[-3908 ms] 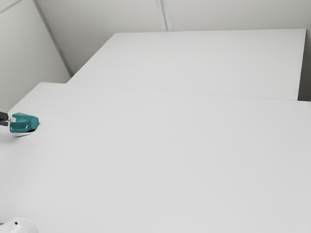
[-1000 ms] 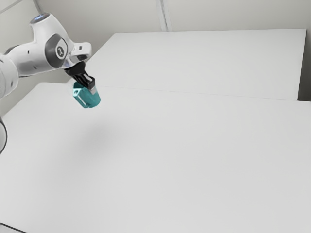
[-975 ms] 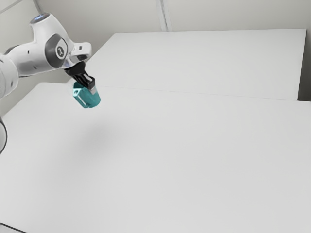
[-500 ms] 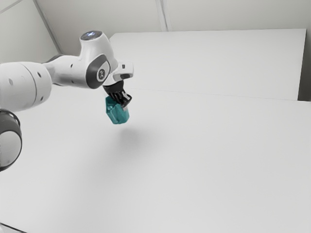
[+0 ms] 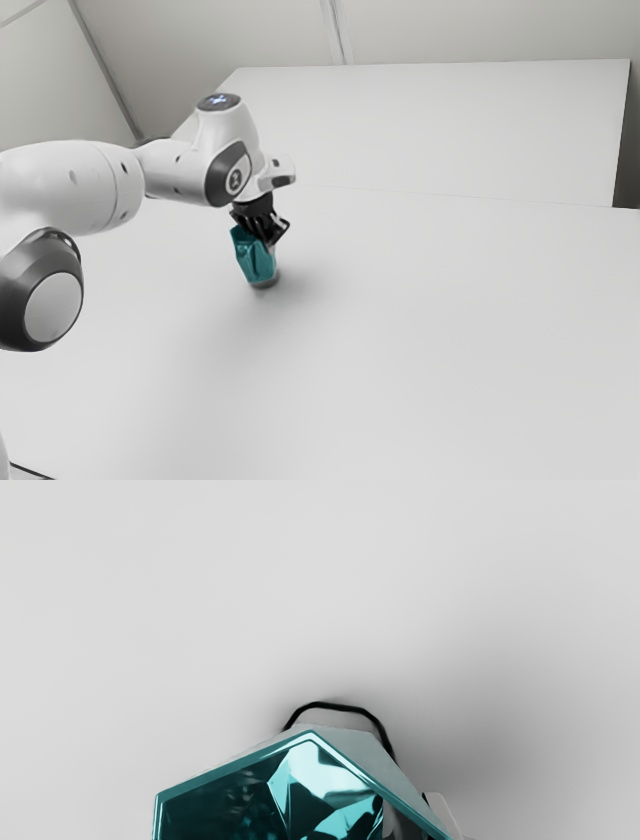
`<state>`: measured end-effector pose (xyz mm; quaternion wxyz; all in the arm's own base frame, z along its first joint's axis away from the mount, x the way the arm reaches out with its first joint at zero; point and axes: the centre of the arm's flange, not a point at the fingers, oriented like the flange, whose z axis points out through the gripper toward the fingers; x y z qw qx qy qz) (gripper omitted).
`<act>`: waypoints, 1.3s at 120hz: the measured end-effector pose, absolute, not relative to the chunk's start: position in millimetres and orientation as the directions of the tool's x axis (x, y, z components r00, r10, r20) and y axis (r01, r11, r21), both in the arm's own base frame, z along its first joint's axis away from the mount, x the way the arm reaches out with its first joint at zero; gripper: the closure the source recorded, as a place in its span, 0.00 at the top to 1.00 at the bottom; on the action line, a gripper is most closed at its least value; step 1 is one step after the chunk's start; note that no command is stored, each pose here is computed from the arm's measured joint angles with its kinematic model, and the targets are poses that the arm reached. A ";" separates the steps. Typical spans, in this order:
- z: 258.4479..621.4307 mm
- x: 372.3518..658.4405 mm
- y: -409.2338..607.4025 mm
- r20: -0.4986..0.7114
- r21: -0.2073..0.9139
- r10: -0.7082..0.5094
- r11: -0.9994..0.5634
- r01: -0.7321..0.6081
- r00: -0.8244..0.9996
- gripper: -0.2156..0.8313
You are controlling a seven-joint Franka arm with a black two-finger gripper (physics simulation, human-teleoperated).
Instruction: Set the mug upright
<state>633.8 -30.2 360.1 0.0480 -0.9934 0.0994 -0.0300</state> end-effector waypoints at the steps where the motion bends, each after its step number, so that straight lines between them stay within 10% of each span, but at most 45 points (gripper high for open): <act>1: 359.0 633.8 -30.3 0.049 -0.101 -0.198 -0.976 -0.193 0.979 0.04; 50: 344.8 634.3 -33.1 0.037 -0.097 -0.141 -0.986 -0.137 0.989 0.05; 75: 347.4 633.9 -33.2 0.040 -0.090 -0.129 -0.988 -0.125 0.991 0.47; 98: 359.9 634.5 -32.7 0.056 -0.093 -0.136 -0.987 -0.130 0.989 0.66; 156: 496.8 605.7 9.4 0.147 -0.101 -0.151 -0.985 -0.137 0.977 0.78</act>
